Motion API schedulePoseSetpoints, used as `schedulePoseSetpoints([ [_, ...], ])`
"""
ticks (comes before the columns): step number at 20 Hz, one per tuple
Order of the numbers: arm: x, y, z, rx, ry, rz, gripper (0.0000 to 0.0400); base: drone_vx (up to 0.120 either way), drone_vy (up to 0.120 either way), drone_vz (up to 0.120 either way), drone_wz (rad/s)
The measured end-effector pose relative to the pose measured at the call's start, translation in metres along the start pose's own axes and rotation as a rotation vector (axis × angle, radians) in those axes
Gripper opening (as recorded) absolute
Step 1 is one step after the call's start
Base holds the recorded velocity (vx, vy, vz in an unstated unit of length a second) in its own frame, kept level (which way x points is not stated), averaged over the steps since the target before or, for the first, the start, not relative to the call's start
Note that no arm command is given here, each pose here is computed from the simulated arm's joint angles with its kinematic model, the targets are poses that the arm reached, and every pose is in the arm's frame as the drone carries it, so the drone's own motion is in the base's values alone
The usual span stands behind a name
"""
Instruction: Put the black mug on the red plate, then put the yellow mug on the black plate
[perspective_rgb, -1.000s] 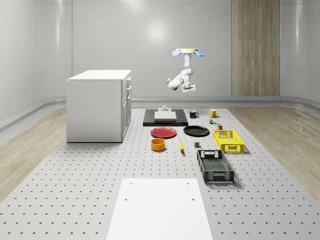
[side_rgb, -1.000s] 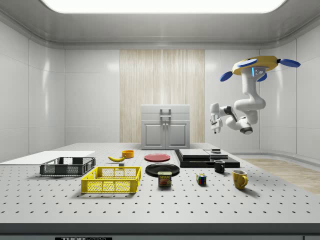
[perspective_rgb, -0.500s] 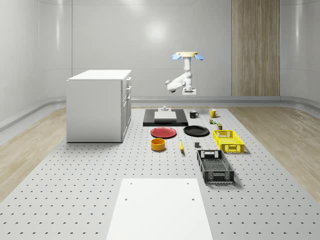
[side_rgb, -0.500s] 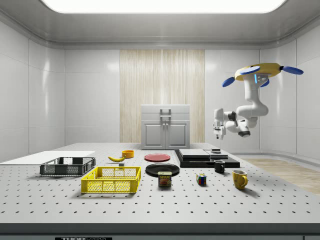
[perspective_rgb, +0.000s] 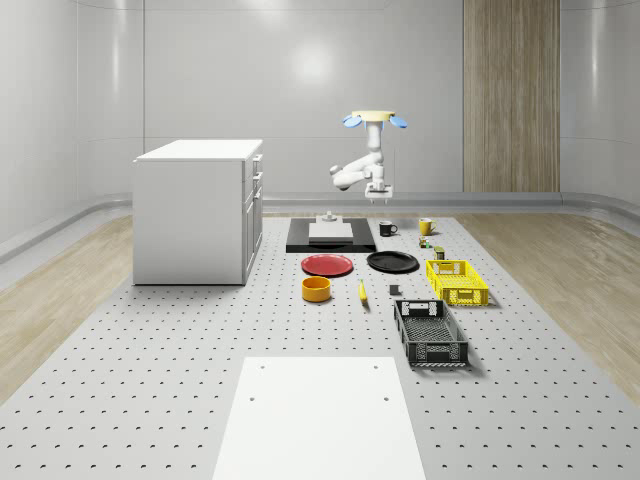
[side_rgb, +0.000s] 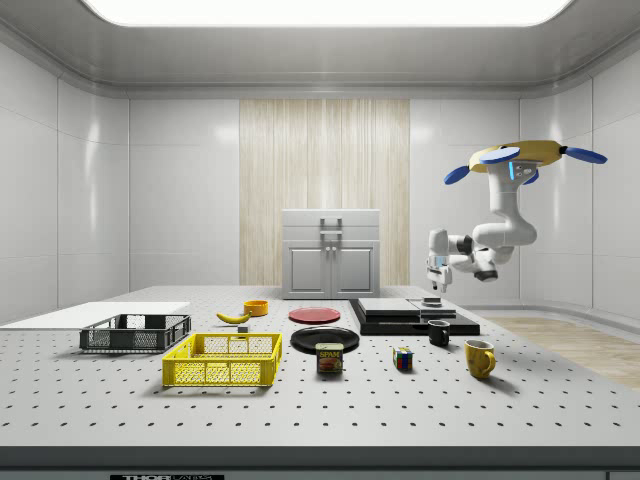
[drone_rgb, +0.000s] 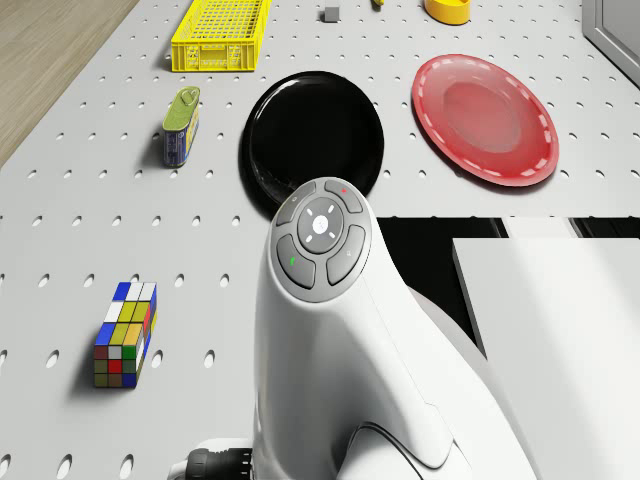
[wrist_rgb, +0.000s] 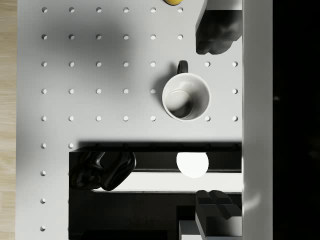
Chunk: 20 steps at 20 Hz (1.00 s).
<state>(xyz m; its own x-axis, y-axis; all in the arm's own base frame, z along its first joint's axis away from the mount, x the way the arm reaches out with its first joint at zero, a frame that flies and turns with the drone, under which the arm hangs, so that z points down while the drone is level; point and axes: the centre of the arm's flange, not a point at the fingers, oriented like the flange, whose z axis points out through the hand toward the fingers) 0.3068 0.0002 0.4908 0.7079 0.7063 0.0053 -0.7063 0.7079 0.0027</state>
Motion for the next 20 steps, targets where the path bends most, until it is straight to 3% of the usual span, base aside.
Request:
schedulePoseSetpoints([
  [16, -0.0003, -0.0003, 0.0000, -0.003, 0.003, 0.000, 0.0400, 0.015, 0.000, -0.120, 0.000],
  [20, -0.0002, -0.0003, 0.0048, -0.003, 0.003, 0.000, 0.0400, 0.000, 0.000, -0.020, 0.000],
])
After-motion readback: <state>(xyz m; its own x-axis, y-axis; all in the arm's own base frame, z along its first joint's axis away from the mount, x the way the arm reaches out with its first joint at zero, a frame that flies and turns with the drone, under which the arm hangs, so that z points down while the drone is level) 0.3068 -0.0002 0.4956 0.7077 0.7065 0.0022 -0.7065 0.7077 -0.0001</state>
